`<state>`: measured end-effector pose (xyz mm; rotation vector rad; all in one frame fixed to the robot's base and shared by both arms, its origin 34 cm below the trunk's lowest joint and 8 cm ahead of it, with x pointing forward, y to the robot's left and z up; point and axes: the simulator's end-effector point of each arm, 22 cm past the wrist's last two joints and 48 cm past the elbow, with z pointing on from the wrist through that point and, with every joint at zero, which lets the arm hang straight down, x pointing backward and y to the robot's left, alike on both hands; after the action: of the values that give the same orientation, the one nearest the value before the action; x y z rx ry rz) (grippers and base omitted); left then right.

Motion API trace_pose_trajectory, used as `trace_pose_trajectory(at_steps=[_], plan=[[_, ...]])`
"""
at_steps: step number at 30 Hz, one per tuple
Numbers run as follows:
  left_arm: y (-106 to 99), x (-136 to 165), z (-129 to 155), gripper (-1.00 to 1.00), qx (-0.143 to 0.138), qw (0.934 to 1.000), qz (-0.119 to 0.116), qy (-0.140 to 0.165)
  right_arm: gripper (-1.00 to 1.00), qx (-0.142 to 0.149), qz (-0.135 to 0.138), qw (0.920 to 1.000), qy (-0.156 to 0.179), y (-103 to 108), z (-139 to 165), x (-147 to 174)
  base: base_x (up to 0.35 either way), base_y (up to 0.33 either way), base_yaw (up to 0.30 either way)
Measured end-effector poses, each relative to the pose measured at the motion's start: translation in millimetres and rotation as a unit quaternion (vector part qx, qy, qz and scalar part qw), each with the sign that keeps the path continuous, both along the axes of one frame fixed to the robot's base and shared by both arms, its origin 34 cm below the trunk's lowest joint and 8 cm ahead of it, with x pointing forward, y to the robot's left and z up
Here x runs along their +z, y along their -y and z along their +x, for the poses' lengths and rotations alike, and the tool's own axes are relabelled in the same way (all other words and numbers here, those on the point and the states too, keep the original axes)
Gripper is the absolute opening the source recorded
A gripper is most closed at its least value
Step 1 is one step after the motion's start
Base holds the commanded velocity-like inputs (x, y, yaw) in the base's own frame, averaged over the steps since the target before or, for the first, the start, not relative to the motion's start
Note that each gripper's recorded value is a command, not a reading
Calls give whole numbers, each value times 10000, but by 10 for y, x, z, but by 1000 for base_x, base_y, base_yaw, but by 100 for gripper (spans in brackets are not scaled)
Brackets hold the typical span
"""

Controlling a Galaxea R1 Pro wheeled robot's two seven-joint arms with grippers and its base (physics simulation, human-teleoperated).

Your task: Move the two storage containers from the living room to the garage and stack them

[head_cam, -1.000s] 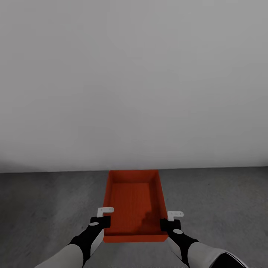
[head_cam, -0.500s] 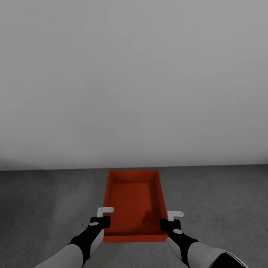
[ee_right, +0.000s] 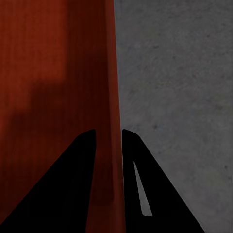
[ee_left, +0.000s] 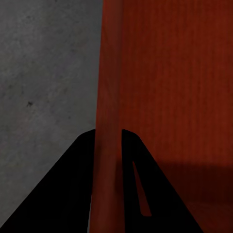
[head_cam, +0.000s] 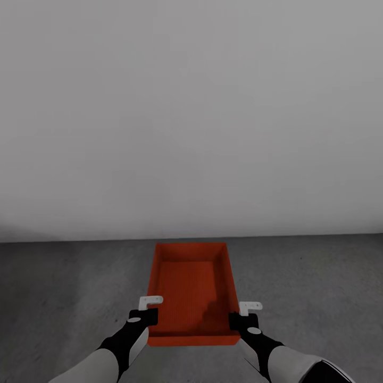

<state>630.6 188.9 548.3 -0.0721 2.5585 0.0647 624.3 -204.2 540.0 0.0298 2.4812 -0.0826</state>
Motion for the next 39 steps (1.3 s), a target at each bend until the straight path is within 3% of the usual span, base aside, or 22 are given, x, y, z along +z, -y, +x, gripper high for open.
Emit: trace_pose_trajectory(at_steps=[39], plan=[[-1, -674, -29, -100, -8, 10000, 11, 22, -100, -14, 9, 10000, 23, -1, -38, -679, 0, 0, 0]])
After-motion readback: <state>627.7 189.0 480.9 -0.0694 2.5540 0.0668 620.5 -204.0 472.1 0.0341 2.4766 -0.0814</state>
